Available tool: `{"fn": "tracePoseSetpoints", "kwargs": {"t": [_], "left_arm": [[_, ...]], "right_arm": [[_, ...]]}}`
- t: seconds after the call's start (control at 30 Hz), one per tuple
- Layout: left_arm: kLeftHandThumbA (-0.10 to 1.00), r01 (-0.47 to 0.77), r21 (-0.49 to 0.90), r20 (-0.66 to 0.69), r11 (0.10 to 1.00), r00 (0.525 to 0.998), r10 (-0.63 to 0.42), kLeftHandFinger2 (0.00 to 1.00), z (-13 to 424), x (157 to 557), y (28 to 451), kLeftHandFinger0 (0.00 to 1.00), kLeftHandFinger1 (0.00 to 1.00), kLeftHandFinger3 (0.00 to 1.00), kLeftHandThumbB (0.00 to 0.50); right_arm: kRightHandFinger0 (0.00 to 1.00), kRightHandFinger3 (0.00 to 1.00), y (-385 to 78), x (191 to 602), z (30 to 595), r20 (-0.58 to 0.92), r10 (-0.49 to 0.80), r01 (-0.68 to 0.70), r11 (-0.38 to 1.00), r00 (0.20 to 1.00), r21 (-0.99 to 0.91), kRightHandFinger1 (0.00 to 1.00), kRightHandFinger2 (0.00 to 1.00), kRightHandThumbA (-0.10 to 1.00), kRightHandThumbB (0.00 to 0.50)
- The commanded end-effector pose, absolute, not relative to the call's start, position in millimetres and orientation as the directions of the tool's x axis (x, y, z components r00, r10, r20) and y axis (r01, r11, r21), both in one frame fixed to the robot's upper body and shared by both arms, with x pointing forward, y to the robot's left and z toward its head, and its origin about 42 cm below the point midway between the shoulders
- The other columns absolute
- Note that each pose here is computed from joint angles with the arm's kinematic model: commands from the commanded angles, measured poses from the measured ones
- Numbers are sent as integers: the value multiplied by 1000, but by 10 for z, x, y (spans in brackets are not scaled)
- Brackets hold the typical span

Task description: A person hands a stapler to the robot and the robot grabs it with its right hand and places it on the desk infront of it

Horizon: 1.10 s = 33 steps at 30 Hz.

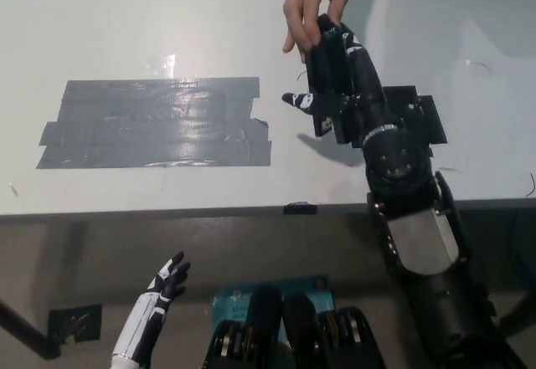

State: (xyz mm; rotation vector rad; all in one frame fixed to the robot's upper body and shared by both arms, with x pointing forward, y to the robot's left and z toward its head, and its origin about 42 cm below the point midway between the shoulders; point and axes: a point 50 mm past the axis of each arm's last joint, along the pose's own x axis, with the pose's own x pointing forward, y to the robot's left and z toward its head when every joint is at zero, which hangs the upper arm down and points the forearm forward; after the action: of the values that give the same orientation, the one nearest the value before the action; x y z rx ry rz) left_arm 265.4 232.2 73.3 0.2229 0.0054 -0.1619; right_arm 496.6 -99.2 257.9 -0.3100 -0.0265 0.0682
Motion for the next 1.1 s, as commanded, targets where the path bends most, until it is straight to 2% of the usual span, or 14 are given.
{"fn": "tracePoseSetpoints", "kwargs": {"t": [0.0,0.03,0.07,0.1,0.2,0.27,0.43,0.57,0.7,0.87,0.93,1.0,1.07], "left_arm": [[1000,166,221,34,961,984,-177,1000,873,2699,2363,1000,1000,1000,478],[1000,166,224,35,961,983,-178,1000,892,2706,2357,1000,1000,1000,480],[1000,166,224,35,960,983,-178,1000,897,2711,2355,1000,1000,1000,484],[1000,166,225,36,960,983,-179,1000,905,2715,2355,1000,1000,1000,484],[1000,166,228,35,959,983,-179,1000,906,2716,2354,1000,1000,1000,481],[1000,165,233,39,958,983,-178,1000,923,2738,2364,977,1000,1000,467],[1000,163,224,42,961,983,-177,974,918,2752,2368,946,1000,1000,449],[1000,168,227,39,959,983,-181,958,917,2764,2372,962,1000,1000,444],[1000,168,243,44,956,982,-183,931,918,2768,2369,948,989,980,441],[1000,176,246,40,953,981,-191,932,915,2774,2379,950,988,976,442],[1000,181,260,39,949,980,-197,942,932,2787,2375,949,989,979,438],[1000,182,273,36,945,979,-199,942,941,2794,2374,944,987,977,441],[1000,182,263,42,947,979,-200,932,952,2799,2378,934,976,965,443]], "right_arm": [[17,334,-920,5083,2726,-9,-21,17,954,1000,-298,132,350,57,250],[1,287,-951,5079,2614,-12,-30,26,959,999,-284,118,422,-94,224],[0,337,-955,5077,2590,-13,-33,28,958,999,-286,143,489,-99,220],[0,499,-962,5070,2540,-16,-35,29,957,999,-289,207,615,-100,205],[0,679,-974,5029,2460,-24,-26,18,960,999,-279,337,763,-100,181],[5,760,-965,5002,2430,-29,-12,4,963,1000,-271,431,813,-100,167],[4,771,-947,4946,2396,-18,1,-6,963,1000,-270,442,810,-100,165],[13,836,-938,4906,2485,6,20,-18,965,1000,-263,471,836,-100,150],[17,856,-888,4858,2618,27,37,-29,964,999,-264,492,840,-100,137],[44,869,-843,4784,2846,90,140,-103,937,986,-334,542,842,-100,103],[70,909,-845,4772,2933,69,194,-152,906,978,-394,557,864,-100,107],[81,908,-858,4755,2953,62,217,-173,895,974,-412,552,877,-100,120],[98,910,-884,4735,2911,47,239,-196,880,970,-433,562,888,-100,111]]}}
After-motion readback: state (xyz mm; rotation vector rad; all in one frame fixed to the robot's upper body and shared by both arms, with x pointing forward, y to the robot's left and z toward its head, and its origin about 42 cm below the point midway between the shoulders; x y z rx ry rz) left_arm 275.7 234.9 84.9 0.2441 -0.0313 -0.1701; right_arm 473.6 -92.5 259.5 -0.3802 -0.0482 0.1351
